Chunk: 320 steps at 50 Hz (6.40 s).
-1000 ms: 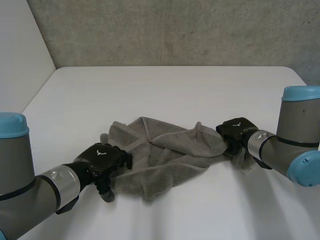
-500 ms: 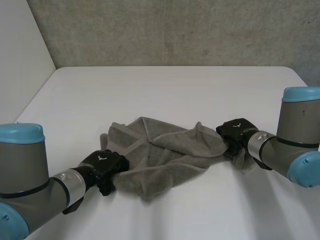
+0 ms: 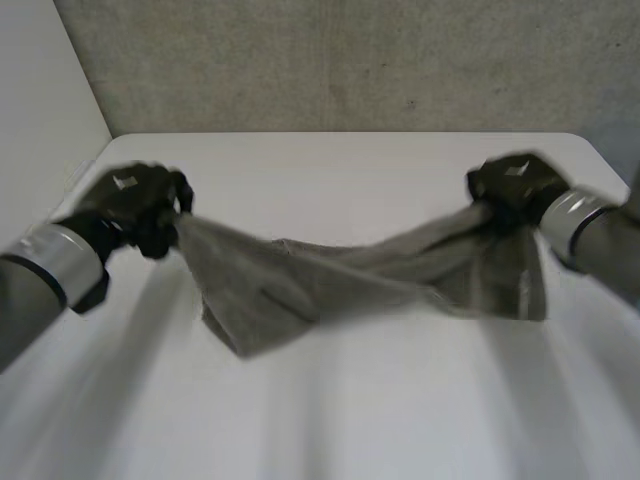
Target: Fold the towel.
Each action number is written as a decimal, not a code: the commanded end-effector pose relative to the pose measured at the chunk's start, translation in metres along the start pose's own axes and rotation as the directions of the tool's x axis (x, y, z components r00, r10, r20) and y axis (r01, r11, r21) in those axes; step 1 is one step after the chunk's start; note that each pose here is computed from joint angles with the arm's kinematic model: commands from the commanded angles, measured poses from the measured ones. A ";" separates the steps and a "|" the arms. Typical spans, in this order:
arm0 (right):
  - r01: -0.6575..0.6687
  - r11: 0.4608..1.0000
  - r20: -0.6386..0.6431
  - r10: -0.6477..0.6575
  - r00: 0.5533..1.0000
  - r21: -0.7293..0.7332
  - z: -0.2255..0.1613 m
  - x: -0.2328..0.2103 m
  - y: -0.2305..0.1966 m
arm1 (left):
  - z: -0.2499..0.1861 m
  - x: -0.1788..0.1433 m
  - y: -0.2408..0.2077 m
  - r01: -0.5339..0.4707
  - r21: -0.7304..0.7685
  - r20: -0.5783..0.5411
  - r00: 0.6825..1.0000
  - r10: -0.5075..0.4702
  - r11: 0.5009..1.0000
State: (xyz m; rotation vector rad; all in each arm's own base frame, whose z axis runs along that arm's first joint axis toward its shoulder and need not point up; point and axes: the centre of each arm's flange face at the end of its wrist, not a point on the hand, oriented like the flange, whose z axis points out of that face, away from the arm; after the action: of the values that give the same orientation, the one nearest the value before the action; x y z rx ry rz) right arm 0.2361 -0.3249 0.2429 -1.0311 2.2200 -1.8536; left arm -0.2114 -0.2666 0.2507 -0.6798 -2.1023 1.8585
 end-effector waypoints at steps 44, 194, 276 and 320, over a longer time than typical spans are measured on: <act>0.026 0.999 0.049 -0.024 0.998 -0.027 0.039 0.011 -0.010 | 0.066 0.003 -0.038 -0.050 0.131 -0.043 0.998 0.056 0.990; -0.215 0.947 0.259 0.276 0.926 -0.240 -0.079 -0.008 0.109 | 0.084 0.005 0.041 -0.019 0.000 0.109 0.994 0.019 1.000; -0.187 0.975 0.243 0.211 0.947 -0.117 0.003 -0.141 0.080 | 0.041 0.022 -0.001 0.149 0.030 0.060 0.987 -0.150 0.988; -0.351 0.926 0.219 0.375 0.901 -0.140 0.025 -0.156 0.081 | 0.031 0.029 -0.007 0.149 0.042 0.043 0.988 -0.151 0.988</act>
State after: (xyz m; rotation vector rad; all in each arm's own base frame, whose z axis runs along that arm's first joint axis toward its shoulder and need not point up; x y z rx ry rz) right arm 0.3340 -0.2564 0.1026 -0.7563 2.1783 -1.3559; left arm -0.2526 -0.2795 0.2482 -0.4615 -2.0806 1.8410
